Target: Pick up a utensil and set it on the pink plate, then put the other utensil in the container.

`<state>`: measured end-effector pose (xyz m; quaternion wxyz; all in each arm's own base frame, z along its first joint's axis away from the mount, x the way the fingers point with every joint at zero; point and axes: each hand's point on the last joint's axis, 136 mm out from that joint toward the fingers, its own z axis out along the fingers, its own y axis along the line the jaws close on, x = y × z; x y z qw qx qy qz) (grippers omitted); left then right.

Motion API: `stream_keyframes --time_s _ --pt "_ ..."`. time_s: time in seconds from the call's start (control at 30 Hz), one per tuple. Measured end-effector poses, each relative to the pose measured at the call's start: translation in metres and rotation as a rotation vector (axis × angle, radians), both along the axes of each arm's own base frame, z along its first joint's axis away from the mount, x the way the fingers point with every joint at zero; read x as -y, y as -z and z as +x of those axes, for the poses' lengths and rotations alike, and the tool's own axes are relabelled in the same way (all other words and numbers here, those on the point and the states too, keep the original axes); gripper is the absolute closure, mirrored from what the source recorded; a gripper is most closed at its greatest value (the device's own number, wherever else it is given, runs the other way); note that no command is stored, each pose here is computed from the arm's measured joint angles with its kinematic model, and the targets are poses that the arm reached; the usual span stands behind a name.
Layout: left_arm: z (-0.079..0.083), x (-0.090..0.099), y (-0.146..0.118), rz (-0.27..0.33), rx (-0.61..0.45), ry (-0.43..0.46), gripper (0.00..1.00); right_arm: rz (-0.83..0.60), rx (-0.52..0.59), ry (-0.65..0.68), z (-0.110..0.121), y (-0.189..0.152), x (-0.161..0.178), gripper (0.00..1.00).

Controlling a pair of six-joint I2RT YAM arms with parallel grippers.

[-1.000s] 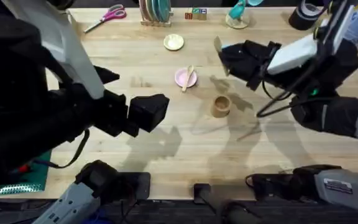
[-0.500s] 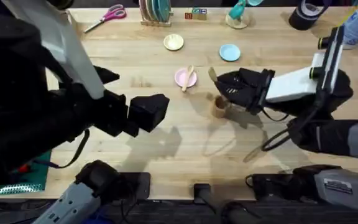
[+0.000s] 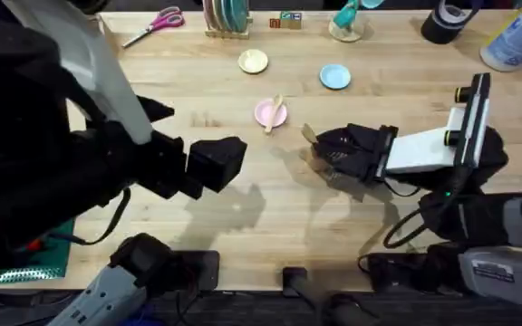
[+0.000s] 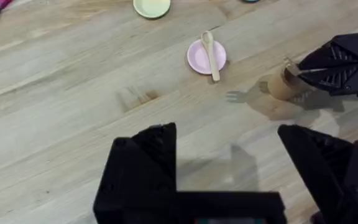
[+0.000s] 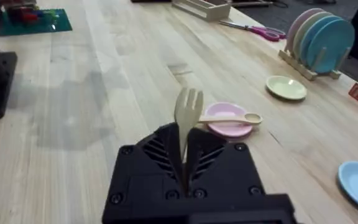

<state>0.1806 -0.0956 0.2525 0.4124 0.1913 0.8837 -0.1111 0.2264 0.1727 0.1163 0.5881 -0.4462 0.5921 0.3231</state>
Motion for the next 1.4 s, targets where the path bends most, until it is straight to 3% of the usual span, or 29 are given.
stream_keyframes --time_s 1.0,1.4 --pt "0.000 0.000 0.000 0.000 0.000 0.000 0.006 0.016 0.097 0.030 0.017 -0.023 0.006 0.970" --pt "0.000 0.000 0.000 0.000 0.000 0.000 0.006 0.007 0.028 0.030 0.023 -0.006 0.006 0.970"
